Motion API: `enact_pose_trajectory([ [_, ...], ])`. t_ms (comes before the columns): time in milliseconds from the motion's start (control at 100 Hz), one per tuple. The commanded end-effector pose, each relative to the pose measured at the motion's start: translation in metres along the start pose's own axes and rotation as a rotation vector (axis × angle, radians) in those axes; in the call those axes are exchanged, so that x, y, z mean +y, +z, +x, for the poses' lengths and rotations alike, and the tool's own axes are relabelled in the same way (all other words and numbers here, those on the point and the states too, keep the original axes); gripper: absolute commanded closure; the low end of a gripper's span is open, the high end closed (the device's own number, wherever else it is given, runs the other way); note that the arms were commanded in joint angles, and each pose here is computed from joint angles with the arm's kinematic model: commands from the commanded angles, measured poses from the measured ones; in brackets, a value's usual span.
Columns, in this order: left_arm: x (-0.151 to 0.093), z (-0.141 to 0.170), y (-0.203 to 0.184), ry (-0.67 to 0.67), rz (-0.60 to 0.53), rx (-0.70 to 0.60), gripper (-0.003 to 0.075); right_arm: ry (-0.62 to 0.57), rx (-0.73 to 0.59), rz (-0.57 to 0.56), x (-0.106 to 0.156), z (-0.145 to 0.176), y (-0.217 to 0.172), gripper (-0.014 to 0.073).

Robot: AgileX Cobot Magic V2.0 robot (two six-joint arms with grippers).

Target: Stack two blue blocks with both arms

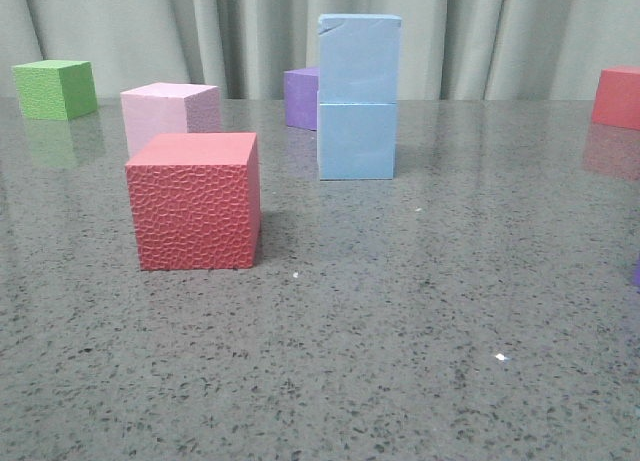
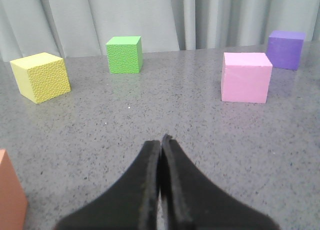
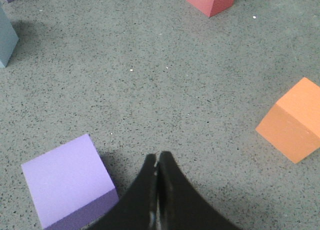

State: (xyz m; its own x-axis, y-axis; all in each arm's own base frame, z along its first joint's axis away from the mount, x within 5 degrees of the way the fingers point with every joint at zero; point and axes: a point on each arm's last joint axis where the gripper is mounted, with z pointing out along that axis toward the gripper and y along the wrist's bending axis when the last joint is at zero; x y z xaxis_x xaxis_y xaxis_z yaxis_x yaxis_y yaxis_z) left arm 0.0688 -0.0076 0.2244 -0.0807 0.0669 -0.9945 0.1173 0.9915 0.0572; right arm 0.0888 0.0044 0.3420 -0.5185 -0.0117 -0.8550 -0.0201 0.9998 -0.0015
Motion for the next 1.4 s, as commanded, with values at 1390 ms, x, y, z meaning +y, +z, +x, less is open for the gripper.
enact_pose_trajectory([
  [1390, -0.003, 0.021, -0.013, -0.011, 0.008, -0.199, 0.0739, -0.017, -0.084, 0.006, -0.001, -0.012, -0.005, 0.0662],
])
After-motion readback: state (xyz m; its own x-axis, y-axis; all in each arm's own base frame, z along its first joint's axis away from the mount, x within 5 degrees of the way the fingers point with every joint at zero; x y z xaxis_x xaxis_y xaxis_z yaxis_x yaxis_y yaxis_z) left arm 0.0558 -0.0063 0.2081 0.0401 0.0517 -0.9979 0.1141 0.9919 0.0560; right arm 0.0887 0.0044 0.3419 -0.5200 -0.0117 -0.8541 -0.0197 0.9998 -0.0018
